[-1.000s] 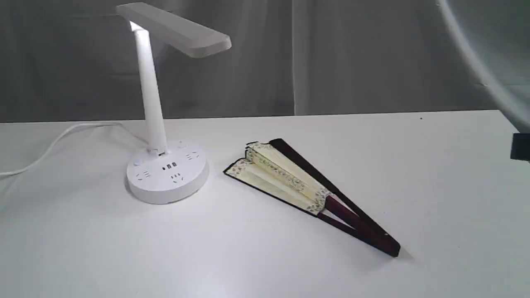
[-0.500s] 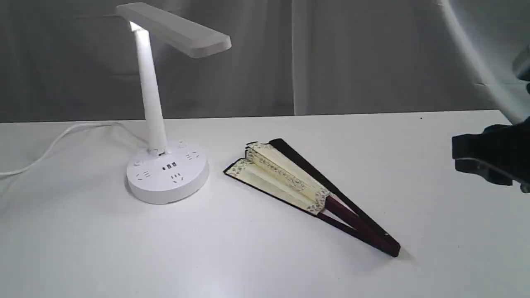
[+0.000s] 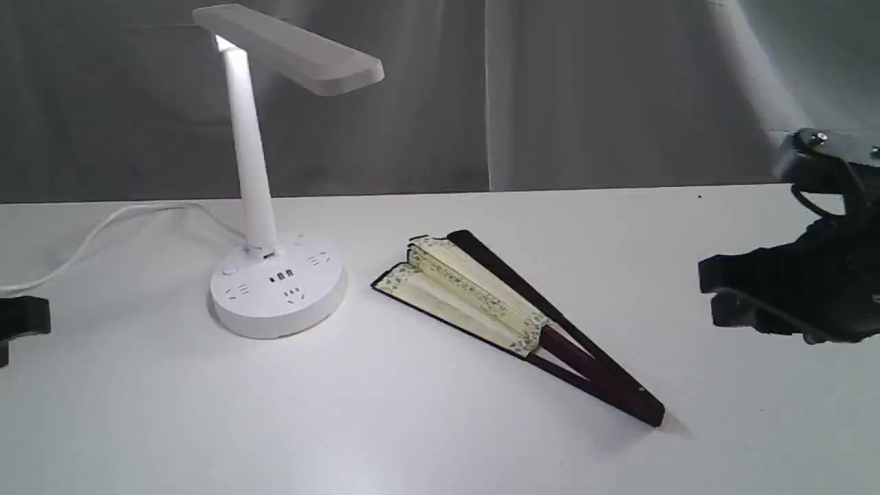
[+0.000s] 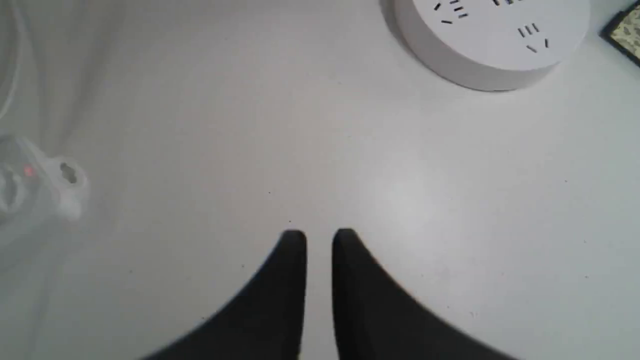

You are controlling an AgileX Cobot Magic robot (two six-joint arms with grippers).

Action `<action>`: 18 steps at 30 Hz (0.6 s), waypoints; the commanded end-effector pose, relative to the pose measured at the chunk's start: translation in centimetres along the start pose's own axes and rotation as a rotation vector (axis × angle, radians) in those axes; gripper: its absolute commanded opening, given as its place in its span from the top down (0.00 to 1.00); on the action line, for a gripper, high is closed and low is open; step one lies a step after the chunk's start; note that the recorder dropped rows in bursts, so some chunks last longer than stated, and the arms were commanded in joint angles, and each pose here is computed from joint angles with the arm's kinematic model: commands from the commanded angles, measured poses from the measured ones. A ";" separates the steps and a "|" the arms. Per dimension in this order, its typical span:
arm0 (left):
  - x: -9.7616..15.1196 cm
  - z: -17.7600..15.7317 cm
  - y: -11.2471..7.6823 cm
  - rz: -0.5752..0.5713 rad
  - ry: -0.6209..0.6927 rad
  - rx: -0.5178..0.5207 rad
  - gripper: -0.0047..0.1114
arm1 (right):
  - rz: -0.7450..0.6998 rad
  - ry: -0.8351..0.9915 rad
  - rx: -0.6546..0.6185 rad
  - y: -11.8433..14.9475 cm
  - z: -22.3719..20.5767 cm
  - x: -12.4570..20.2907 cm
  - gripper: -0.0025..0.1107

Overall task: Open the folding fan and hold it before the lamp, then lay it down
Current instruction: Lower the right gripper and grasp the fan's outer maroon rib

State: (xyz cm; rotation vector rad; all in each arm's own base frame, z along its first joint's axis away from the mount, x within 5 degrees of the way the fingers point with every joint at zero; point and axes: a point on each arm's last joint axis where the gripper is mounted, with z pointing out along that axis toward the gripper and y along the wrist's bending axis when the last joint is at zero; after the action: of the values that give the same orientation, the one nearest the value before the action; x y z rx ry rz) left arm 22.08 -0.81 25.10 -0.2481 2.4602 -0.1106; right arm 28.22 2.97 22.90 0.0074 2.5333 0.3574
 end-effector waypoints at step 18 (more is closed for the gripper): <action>-1.5 5.4 -0.7 0.017 0.157 -0.026 0.78 | 0.027 0.119 -0.083 -0.1 6.4 -5.0 0.57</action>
State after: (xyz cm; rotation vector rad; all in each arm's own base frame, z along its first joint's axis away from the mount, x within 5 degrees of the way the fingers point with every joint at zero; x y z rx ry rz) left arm 26.37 -1.00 21.76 -0.2429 2.6434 -0.0790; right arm 35.35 3.87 20.68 -0.0038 2.6280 0.4659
